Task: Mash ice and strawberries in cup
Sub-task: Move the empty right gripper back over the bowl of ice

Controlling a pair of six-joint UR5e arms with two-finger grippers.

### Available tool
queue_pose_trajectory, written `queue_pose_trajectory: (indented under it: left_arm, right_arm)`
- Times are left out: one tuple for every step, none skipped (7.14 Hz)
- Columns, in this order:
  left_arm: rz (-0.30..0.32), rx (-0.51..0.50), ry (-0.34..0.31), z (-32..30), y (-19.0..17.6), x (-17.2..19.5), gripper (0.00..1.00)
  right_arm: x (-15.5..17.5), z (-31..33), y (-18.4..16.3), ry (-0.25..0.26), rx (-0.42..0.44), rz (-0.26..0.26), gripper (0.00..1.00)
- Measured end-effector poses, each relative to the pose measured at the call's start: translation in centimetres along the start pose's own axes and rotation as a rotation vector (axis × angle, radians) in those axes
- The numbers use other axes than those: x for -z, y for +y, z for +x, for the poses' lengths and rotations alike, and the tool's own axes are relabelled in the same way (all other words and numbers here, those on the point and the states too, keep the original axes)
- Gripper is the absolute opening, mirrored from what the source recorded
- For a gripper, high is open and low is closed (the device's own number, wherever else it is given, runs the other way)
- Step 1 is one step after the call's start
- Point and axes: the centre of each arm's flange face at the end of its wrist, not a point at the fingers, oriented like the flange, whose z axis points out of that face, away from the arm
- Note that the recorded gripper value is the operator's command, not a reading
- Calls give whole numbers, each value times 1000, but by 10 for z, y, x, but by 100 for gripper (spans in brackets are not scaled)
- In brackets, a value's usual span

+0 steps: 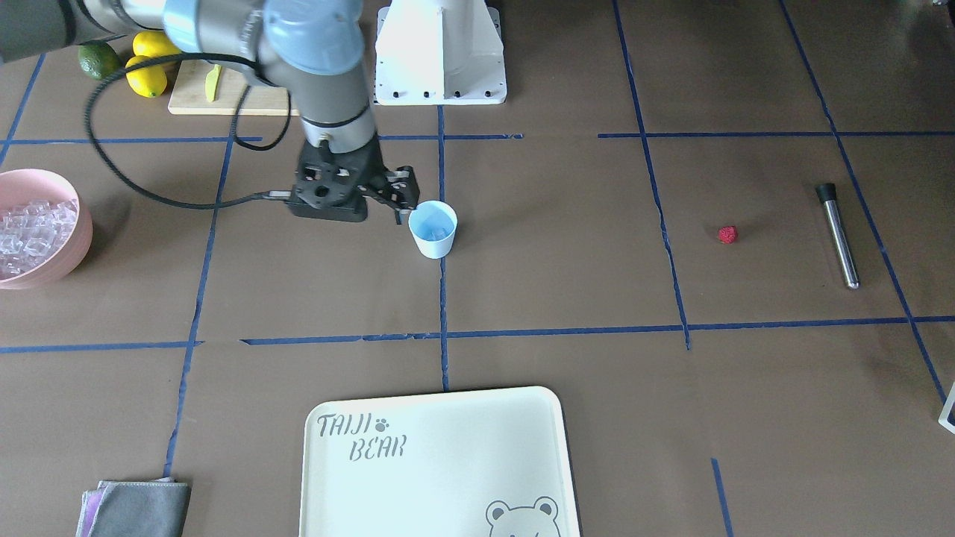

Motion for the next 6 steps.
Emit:
queue_pose_trajectory:
  left_arm:
    - [0, -1, 0, 1, -1, 0, 100]
    - [1, -3, 0, 2, -1, 1, 100]
    - [2, -7, 0, 4, -1, 1, 100]
    - [1, -10, 0, 6, -2, 1, 100]
    - [1, -12, 1, 7, -2, 1, 100]
    - [1, -12, 1, 7, -2, 1, 100]
  right_arm:
    - [14, 69, -12, 13, 43, 13, 100]
    - [23, 141, -26, 36, 84, 5, 100]
    - [26, 211, -37, 60, 125, -4, 100]
    - [26, 269, -40, 69, 155, -6, 100]
    - [24, 316, -37, 68, 171, -10, 100]
    - [20, 347, -32, 67, 176, -15, 100]
